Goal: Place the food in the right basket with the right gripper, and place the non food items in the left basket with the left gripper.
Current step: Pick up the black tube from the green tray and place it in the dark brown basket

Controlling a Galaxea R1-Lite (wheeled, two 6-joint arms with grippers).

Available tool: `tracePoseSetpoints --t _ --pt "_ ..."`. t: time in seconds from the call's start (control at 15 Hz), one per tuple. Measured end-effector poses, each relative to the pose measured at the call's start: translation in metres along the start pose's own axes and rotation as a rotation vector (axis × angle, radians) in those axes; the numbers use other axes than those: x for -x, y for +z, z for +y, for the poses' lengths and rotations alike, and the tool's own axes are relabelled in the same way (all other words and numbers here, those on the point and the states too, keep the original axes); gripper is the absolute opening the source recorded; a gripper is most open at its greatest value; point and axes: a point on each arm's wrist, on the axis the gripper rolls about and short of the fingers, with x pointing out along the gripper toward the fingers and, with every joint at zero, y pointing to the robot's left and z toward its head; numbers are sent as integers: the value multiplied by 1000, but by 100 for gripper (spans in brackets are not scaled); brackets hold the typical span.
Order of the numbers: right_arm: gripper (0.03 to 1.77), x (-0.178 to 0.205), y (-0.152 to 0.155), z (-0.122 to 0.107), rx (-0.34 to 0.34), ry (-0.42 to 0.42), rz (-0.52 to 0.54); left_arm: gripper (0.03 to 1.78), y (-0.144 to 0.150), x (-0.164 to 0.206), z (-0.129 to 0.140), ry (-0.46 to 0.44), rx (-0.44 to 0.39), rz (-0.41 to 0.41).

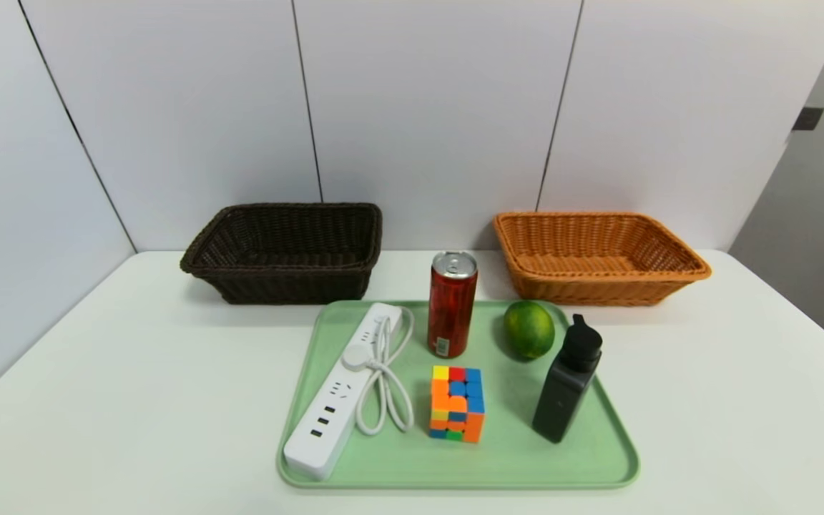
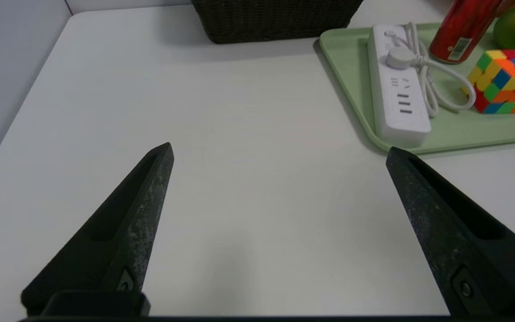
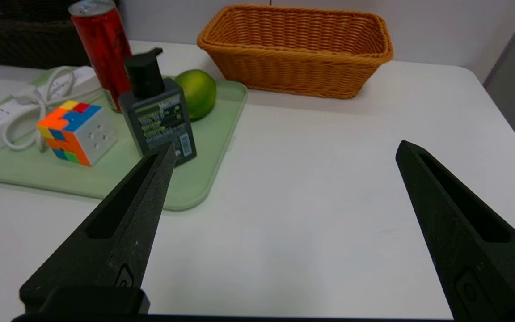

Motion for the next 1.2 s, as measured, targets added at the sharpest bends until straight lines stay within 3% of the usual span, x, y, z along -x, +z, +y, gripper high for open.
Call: tracePoseSetpoints --t 0.33,0.47,0.6,0.73,0.93,1.2 --pt "170 -63 97 -10 -99 38 37 169 94 -42 5 -65 15 52" --pt "170 -95 123 -17 -141 -4 60 169 118 -68 9 -79 23 90" --pt "170 -130 134 -25 -145 -100 100 169 134 -93 13 -62 31 122" --pt "170 -158 134 -31 -118 -150 151 169 138 -111 17 -9 42 186" --pt "170 -185 127 -38 -80 -126 217 169 130 -122 19 28 8 298" --pt "170 -207 125 -46 -82 -133 243 169 125 -142 17 -11 -28 265"
